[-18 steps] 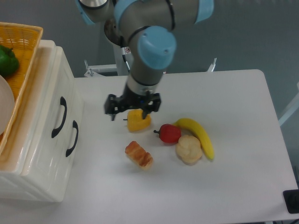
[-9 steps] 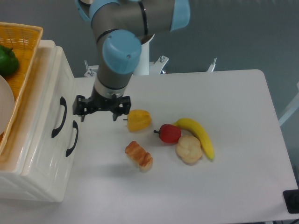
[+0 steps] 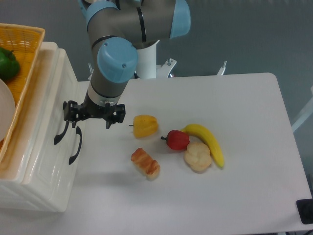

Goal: Slide open the top white drawer
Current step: 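Hook the gripper fingers around the upper drawer's black handle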

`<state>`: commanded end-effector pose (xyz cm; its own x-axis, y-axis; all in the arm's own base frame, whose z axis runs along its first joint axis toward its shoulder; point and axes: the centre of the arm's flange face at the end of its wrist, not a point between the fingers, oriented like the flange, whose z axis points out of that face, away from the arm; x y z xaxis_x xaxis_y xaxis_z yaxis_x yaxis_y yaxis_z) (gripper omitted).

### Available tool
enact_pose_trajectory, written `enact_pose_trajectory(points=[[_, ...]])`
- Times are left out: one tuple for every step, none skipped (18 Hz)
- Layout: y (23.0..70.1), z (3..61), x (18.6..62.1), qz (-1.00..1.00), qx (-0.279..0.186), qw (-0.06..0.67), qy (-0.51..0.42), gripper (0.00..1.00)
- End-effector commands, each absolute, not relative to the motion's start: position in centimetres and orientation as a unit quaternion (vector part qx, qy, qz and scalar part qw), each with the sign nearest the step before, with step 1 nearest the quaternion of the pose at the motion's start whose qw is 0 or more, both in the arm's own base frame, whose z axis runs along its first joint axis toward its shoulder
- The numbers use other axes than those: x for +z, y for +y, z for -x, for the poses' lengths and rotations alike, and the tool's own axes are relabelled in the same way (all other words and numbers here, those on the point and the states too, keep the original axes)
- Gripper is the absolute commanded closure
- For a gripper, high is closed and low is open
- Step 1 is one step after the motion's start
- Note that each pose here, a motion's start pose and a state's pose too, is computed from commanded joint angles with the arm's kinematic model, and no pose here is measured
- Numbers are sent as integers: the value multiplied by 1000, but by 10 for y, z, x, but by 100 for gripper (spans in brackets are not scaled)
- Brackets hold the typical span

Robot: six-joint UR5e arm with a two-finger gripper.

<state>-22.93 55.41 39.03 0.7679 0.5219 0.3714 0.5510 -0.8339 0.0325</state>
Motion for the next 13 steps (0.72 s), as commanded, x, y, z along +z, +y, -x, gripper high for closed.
enact_pose_trajectory(points=[[554,228,390,939,-190,41,-283,0],[555,228,391,942,-193,46,-272,0],[556,228,393,946,-194,52,-255,0],[555,228,393,950,-194,55,-240,0],[555,227,393,953,-193,57,-228,0],[555,226,393,954,-192,57,-223,0],[555,227,393,954,-191,58,-222,0],[555,227,393,954,-191,59,-222,0],[556,227,394,954,-191,60,-221,0],[556,226,395,955,-191,60,-221,0],[556,226,394,955,-191,59,-221,0],[556,225,393,954,-192,58,-221,0],[556,225,391,954,-193,56,-221,0]])
